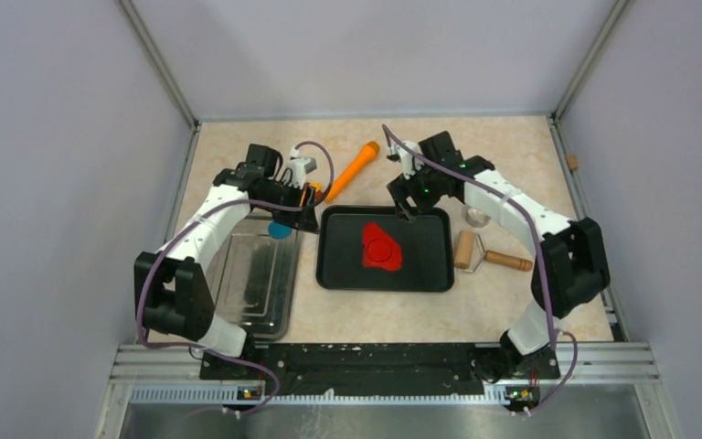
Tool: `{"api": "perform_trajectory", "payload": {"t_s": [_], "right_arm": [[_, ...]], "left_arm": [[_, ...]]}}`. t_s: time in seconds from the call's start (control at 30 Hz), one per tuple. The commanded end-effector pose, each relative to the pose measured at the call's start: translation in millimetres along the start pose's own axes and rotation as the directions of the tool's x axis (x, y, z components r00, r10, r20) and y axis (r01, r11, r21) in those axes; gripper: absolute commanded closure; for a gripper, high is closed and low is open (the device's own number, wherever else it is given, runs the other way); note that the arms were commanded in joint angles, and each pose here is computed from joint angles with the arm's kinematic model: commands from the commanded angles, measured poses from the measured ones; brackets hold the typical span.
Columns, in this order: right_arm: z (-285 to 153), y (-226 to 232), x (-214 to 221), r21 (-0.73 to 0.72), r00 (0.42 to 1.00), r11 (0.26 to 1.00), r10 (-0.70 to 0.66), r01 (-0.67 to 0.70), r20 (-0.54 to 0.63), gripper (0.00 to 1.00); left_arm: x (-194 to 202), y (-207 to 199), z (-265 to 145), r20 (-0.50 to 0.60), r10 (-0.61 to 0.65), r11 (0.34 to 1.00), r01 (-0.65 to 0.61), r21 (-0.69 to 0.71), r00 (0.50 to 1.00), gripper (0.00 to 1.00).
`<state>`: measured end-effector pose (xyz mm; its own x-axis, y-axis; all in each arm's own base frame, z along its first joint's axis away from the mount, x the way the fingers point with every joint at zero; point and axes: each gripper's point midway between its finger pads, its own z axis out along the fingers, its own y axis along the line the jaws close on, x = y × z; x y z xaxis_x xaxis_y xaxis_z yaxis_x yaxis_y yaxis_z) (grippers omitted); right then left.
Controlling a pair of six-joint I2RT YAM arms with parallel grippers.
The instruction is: Roll out the dumpling wrappers from the dough
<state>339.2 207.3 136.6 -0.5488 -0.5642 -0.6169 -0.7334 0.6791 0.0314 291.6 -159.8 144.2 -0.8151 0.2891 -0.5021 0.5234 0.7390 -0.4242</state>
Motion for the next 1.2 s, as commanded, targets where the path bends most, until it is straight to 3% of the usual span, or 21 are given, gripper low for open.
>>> {"api": "perform_trajectory", "payload": {"t_s": [0.0,0.2,0.43,1.0,1.17], "right_arm": [[20,21,-35,-0.046,0.981,0.981,0.191,-0.190,0.022,0.25],[68,58,-55,-0.096,0.987,0.983,0.156,-0.157,-0.026,0.31],[107,65,-40,-0.142,0.994,0.987,0.062,-0.074,-0.089,0.36],[145,69,-4,-0.158,0.985,0.986,0.023,-0.051,-0.172,0.28],[149,77,4,-0.179,0.982,0.982,0.028,-0.063,-0.188,0.33]], "left_arm": [[-2,20,-12,0.072,-0.060,0.991,0.069,-0.118,0.996,0.45],[11,17,3,0.080,-0.116,0.991,0.121,-0.057,0.990,0.48],[14,20,22,0.055,-0.201,0.979,0.202,-0.018,0.978,0.54],[22,33,76,-0.095,-0.317,0.946,0.321,0.034,0.944,0.56],[27,33,88,-0.126,-0.311,0.949,0.316,0.022,0.942,0.55]]}}
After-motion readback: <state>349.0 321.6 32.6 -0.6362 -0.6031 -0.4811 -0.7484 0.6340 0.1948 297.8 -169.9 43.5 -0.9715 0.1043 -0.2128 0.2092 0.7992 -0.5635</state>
